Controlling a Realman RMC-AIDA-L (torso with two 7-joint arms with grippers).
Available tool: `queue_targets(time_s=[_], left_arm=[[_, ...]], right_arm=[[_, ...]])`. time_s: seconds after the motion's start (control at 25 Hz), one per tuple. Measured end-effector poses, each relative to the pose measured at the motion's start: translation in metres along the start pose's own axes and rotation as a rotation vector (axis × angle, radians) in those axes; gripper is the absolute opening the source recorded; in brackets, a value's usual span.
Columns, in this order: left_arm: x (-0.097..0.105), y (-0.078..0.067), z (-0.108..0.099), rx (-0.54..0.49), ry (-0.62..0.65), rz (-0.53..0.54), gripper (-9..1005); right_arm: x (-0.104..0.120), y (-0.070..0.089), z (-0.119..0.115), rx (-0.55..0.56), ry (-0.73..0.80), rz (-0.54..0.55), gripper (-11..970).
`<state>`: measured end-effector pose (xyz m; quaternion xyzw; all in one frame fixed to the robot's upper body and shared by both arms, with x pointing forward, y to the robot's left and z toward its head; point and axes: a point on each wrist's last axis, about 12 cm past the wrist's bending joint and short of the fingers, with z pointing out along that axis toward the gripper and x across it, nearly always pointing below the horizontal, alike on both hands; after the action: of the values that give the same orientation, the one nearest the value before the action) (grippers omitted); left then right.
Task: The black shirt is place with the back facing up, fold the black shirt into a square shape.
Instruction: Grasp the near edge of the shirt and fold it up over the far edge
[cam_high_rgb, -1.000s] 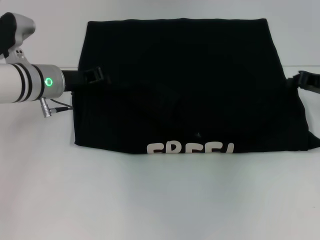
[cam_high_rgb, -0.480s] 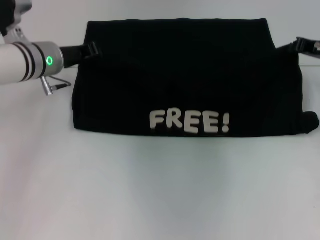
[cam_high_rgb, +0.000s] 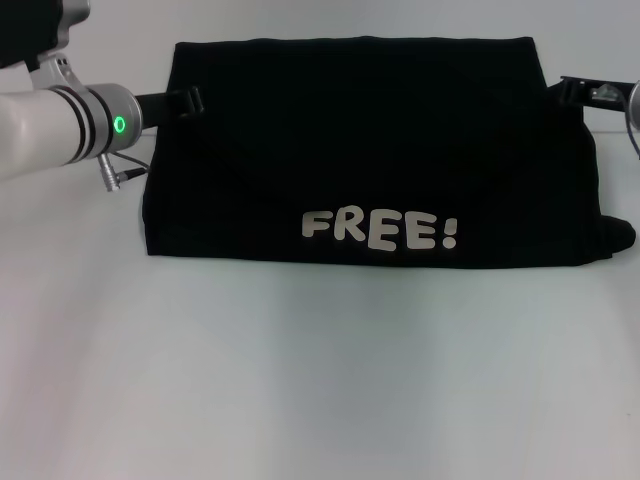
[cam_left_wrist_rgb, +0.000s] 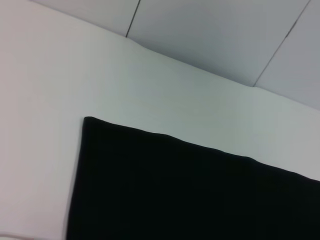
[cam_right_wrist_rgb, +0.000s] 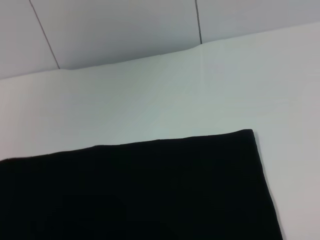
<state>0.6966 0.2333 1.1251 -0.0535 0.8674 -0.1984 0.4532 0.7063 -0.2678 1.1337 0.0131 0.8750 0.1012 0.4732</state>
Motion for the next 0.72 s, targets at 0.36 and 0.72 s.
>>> queue_targets(time_s=[0.36,0.72], left_arm=[[-0.003,0.008,-0.009,-0.015,-0.074,-0.051,45],[0.002,0.006,-0.008,-0.011,-0.059,-0.014,47]], right_arm=[[-0.008,0.006,0.0,-0.002,-0.024,-0.025,52],[-0.012,0.013,0.003,0.005,-0.036,-0.06,55]])
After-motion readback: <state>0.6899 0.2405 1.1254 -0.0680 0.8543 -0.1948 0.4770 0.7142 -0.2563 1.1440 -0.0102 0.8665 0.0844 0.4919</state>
